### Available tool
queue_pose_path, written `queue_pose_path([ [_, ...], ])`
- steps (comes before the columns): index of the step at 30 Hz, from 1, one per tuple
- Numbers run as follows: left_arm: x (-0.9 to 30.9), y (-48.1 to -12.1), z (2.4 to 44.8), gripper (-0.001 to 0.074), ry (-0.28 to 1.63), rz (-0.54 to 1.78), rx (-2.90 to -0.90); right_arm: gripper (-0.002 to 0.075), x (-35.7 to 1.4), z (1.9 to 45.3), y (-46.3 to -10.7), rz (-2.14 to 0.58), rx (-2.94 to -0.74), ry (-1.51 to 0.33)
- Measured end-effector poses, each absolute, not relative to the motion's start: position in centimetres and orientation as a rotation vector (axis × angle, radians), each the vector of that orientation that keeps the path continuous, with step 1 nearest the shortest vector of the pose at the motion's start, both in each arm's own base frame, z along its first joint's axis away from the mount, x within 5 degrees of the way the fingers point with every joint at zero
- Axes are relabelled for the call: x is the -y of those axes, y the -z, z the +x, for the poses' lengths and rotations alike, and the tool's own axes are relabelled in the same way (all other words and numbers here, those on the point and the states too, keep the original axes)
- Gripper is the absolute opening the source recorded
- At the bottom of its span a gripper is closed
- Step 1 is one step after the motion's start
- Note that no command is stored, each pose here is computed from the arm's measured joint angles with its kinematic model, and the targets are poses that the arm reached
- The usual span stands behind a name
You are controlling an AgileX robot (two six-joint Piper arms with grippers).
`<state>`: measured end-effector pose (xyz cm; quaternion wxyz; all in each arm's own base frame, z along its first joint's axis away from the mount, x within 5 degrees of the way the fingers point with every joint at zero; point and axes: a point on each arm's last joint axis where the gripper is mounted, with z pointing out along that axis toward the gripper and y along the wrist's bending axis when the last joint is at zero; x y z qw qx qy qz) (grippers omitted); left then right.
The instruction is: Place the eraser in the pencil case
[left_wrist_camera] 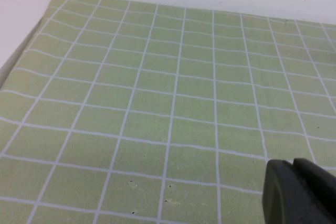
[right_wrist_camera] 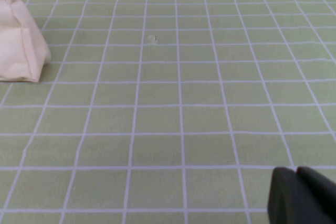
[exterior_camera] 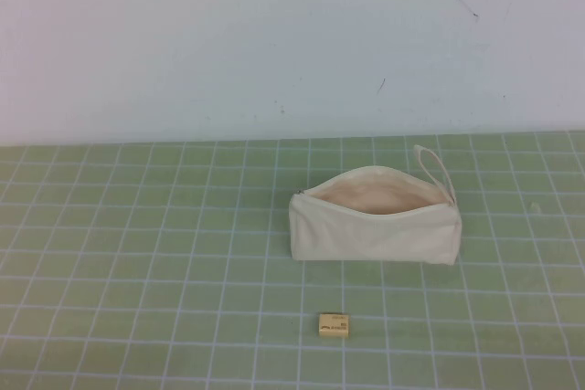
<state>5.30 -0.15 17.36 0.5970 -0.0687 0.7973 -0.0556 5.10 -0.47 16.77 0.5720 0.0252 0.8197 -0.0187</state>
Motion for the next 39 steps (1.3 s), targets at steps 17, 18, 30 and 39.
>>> queue_pose_path([
  [17, 0.3, -17.4, 5.3, -0.0002, 0.17, -0.185, -1.848, -0.0001, 0.5, 5.1, -16.8, 0.059, -1.922, 0.044],
  [18, 0.3, -17.4, 5.3, -0.0002, 0.17, -0.185, -1.848, -0.0001, 0.5, 5.1, -16.8, 0.059, -1.922, 0.044],
  [30, 0.3, -17.4, 5.3, -0.0002, 0.202, -0.213, -1.843, -0.0001, 0.5, 5.1, -16.8, 0.059, -1.922, 0.044],
  [39, 2.0, -18.7, 5.4, -0.0002, 1.051, -0.89, -1.59, -0.0001, 0.5, 5.1, -16.8, 0.059, -1.922, 0.044],
])
